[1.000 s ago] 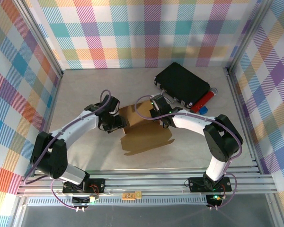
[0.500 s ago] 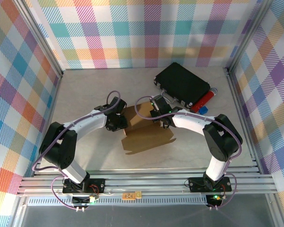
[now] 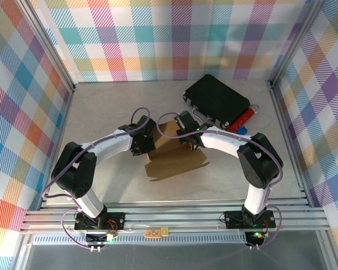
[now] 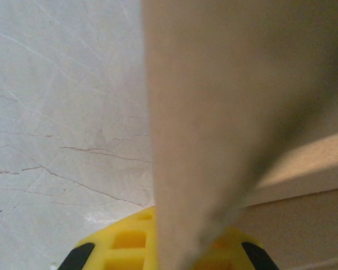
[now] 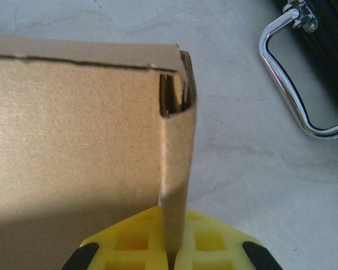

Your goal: Fold the paper box

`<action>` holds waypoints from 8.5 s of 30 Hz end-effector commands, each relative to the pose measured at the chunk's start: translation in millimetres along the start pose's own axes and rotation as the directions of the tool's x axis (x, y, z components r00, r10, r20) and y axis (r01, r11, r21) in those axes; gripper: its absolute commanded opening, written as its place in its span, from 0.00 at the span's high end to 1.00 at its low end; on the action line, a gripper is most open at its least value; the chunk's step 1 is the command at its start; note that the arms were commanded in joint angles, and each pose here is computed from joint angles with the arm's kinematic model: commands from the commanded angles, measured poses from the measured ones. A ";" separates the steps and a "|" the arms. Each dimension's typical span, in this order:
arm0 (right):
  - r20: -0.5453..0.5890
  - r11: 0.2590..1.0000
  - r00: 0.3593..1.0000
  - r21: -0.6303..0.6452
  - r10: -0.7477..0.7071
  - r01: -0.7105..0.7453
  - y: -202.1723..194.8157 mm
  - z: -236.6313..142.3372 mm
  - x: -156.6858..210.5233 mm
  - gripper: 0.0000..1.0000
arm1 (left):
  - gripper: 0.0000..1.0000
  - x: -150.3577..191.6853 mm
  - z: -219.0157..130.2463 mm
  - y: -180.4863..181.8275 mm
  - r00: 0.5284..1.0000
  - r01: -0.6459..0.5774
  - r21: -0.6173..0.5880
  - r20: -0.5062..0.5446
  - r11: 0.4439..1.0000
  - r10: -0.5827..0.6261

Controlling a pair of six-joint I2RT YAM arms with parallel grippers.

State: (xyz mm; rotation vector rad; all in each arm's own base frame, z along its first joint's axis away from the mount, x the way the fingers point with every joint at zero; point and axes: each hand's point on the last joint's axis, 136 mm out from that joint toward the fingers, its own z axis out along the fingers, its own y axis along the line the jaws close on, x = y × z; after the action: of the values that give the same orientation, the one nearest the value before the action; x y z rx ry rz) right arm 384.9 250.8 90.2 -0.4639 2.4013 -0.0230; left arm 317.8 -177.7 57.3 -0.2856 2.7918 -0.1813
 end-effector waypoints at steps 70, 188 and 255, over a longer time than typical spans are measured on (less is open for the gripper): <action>-0.164 0.970 0.984 -0.221 0.063 -0.099 47.9 -117.5 -85.2 0.98 | 0.72 -20.9 -74.2 -12.9 0.239 0.971 0.069 -0.144 0.231 -0.960; 0.435 0.882 0.809 -0.067 -0.395 0.467 15.4 -177.7 -138.2 0.38 | 1.00 -114.2 -98.6 -12.4 0.422 0.904 0.308 -0.531 0.296 -0.735; -0.798 0.330 0.331 -0.176 0.503 -0.927 0.4 -70.2 -54.9 0.53 | 1.00 -116.1 -80.1 -11.6 0.489 0.866 0.372 -0.499 0.333 -0.715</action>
State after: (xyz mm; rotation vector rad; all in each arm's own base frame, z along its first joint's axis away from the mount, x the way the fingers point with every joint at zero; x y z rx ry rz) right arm 387.4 252.7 182.7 0.6526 2.9604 1.2896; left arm 396.7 -157.7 165.1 -1.5923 2.3351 -1.3608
